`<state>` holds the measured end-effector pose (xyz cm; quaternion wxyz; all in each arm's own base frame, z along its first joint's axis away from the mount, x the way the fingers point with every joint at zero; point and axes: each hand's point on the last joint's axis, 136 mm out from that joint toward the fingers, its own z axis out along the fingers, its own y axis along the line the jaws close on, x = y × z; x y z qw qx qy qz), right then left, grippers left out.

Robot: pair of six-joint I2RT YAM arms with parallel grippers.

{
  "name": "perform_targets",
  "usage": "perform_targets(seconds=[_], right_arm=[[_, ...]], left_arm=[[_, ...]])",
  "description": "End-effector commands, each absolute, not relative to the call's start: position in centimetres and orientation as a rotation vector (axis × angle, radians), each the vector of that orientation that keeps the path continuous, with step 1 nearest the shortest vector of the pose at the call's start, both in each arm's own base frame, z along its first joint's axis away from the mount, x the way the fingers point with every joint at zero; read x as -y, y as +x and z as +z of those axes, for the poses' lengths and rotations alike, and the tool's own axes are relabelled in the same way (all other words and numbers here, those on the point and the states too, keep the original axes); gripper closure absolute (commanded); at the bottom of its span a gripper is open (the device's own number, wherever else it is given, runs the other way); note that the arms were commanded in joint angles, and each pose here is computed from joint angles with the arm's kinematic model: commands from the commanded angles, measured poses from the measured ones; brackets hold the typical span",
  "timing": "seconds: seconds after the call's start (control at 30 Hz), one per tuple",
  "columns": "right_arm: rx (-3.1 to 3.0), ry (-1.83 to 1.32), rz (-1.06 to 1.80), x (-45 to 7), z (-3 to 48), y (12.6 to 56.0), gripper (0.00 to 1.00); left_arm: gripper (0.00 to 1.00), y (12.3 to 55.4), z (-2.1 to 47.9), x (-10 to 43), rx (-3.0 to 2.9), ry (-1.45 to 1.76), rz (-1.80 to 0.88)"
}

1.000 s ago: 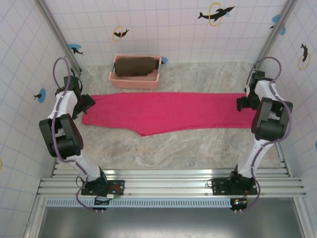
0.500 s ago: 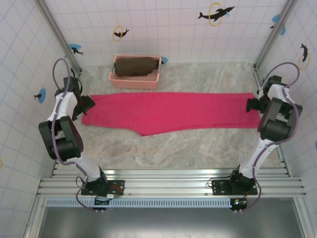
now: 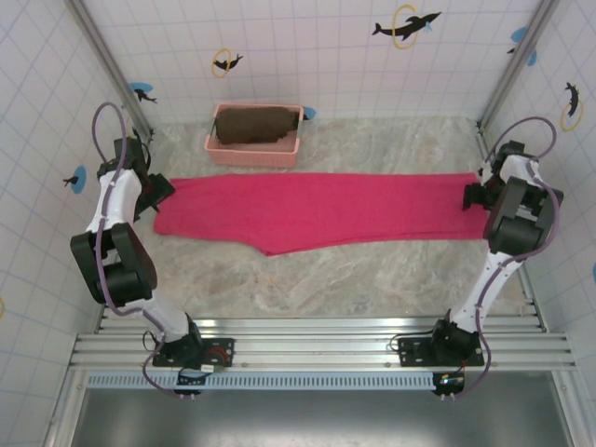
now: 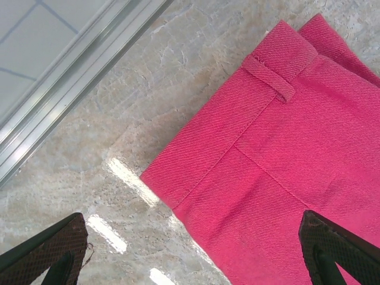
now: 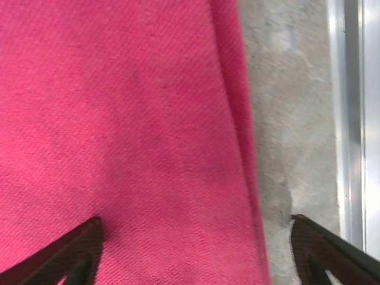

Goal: Roll up the long pants

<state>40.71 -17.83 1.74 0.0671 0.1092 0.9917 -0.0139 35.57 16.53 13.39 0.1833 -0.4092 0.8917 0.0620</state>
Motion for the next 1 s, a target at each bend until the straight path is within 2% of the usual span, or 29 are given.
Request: perform_targets(seconds=[0.0, 0.07, 0.1, 0.17, 0.23, 0.37, 0.57, 0.77, 0.97], right_arm=[[-3.046, 0.301, -0.065, 17.1, 0.0, 40.9, 0.31], [-3.068, 0.297, -0.028, 16.6, -0.7, 41.0, 0.43], [-3.078, 0.304, -0.026, 16.5, -1.0, 41.0, 0.53], [-3.087, 0.292, -0.016, 16.1, -1.2, 41.1, 0.68], [-3.091, 0.286, -0.046, 16.0, -1.1, 41.1, 0.99], [-3.074, 0.277, -0.107, 15.8, 0.2, 41.2, 1.0], [-3.002, 0.21, -0.343, 15.7, 5.1, 41.4, 1.0], [-2.957, 0.253, -0.368, 16.1, 7.5, 41.3, 1.0], [-2.857, 0.247, -0.627, 16.4, 12.2, 40.3, 1.0]], left_arm=[[0.06, 34.7, 14.7, -16.6, -2.52, -1.131, 0.223], [0.06, 34.5, 14.8, -16.6, -2.522, -1.132, 0.225], [0.06, 34.4, 14.8, -16.5, -2.522, -1.132, 0.226], [0.06, 34.1, 14.8, -16.5, -2.524, -1.128, 0.228], [0.06, 33.9, 15.0, -16.4, -2.527, -1.123, 0.233], [0.06, 33.6, 15.6, -16.3, -2.523, -1.106, 0.234], [0.06, 32.4, 15.8, -15.6, -2.527, -1.086, 0.22], [0.06, 31.5, 16.9, -14.8, -2.525, -1.053, 0.191], [0.06, 29.9, 18.6, -13.8, -2.506, -1.023, 0.157]])
